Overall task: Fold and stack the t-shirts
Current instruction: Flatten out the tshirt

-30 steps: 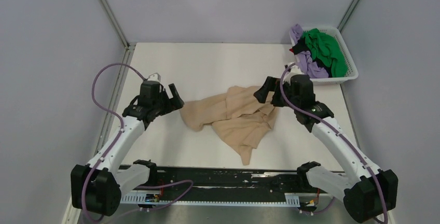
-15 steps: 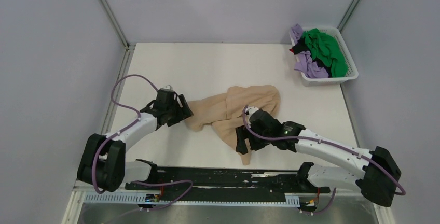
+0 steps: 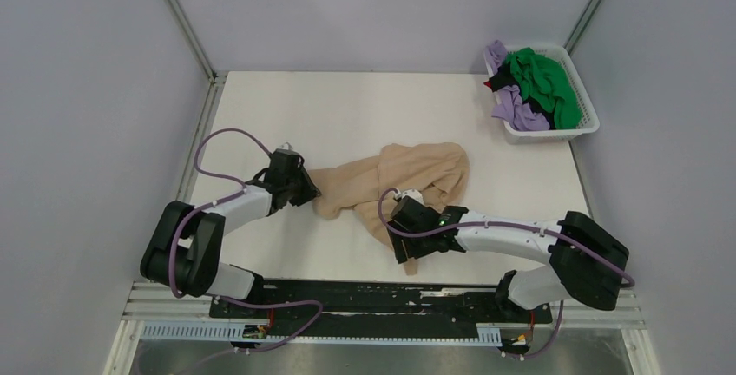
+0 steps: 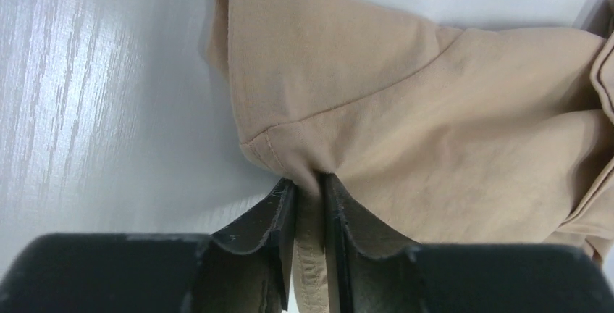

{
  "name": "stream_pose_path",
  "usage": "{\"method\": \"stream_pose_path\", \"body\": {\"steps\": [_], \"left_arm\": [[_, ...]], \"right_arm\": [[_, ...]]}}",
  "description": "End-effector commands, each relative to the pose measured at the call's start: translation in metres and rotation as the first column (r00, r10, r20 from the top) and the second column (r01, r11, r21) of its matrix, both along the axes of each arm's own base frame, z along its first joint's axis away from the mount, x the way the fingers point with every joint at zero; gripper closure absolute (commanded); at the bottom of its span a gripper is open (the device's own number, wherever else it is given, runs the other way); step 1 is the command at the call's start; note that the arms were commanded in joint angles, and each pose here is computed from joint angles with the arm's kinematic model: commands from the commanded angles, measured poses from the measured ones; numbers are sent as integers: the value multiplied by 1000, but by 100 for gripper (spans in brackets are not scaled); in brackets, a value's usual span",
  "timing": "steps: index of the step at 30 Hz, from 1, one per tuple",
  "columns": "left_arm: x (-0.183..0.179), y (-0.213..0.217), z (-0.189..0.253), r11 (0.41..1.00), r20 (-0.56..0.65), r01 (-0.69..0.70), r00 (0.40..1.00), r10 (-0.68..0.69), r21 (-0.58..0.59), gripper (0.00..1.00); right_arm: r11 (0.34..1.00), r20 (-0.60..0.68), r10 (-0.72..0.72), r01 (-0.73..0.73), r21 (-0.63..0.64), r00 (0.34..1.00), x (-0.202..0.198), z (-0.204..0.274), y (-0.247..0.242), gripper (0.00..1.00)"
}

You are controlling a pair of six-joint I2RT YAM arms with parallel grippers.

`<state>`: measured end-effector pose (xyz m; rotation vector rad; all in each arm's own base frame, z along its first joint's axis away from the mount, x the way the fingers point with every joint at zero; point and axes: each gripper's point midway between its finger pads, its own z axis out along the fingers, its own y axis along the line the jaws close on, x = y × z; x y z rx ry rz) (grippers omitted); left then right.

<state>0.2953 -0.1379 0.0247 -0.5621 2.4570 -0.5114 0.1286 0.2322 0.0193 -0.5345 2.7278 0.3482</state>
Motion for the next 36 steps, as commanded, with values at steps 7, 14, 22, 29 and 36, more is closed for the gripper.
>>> {"method": "stream_pose_path", "body": {"steps": [7,14,22,29,36], "left_arm": [[19,10,18,997,107,-9,994,0,82,100],[30,17,104,997,333,-30,943,4,71,100],[35,37,259,992,617,-100,786,32,76,100],[12,65,392,980,815,-197,571,101,16,100],[-39,85,495,979,918,-199,382,106,-31,100]], "right_arm": [[957,197,-253,274,-90,947,44,-5,-23,91],[888,314,-447,372,270,838,114,106,-30,100],[786,506,-519,153,598,689,166,287,-65,100],[771,657,-565,34,636,500,173,406,-97,100],[728,759,-510,-268,631,404,109,509,-92,100]]}}
